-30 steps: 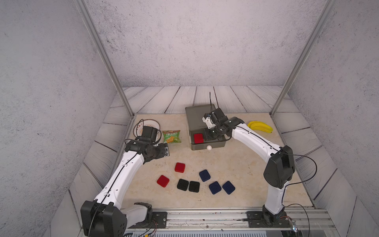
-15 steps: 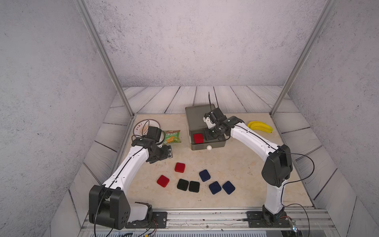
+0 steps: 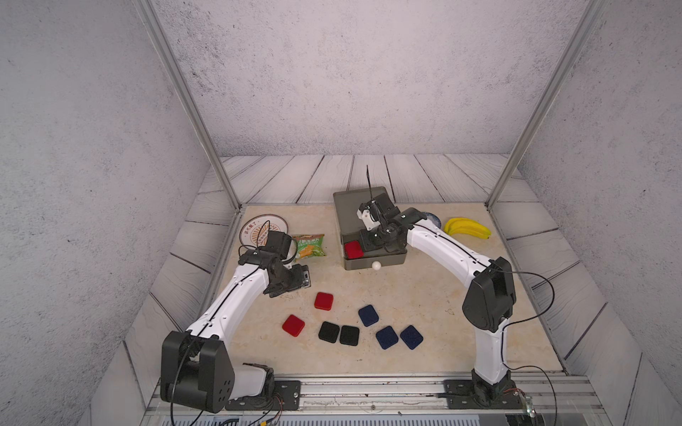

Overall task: Place the brooch boxes into the drawer by color
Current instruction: Adjust the brooch box in the drawer.

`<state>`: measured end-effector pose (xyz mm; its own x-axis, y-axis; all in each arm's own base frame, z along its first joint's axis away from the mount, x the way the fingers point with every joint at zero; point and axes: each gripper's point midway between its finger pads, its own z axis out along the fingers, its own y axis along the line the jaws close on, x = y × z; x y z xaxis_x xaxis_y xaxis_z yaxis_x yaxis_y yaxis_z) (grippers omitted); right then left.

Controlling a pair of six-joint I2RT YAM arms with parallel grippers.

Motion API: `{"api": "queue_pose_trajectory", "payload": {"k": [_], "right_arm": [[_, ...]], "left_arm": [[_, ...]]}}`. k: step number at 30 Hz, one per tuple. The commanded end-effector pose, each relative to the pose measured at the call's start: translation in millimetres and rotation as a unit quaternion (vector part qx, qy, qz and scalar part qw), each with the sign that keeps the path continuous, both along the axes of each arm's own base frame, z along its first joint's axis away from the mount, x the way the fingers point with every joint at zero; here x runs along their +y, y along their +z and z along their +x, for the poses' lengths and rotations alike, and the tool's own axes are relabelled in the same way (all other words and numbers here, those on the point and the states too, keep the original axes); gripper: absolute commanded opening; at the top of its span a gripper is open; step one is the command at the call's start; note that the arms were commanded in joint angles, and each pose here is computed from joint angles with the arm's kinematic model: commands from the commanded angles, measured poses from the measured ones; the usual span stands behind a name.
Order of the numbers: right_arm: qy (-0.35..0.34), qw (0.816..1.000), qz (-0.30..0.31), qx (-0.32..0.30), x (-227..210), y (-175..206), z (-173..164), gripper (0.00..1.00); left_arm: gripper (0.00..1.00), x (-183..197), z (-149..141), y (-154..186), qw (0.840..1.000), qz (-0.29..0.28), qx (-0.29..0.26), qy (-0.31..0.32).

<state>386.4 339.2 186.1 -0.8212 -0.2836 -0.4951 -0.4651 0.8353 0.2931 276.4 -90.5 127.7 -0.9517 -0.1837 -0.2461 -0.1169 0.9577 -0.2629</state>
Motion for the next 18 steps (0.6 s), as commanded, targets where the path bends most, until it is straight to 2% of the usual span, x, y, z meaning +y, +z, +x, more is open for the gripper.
{"api": "queue_pose_trajectory", "payload": {"k": [1,8,18], "right_arm": [[-0.002,1.000,0.002,-0.004,0.6,8.0,-1.1,0.10],[-0.011,0.999,-0.028,-0.025,-23.3,23.2,-10.8,0.31],[-0.030,0.994,-0.038,-0.097,-64.2,79.9,-33.4,0.46]], "left_arm": [[0.85,-7.4,-0.1,-6.6,1.000,-0.006,0.007,-0.008],[0.85,-31.0,1.8,-15.4,0.999,-0.004,0.021,-0.035],[0.86,-52.3,7.5,-43.9,0.996,0.029,0.049,-0.062]]}}
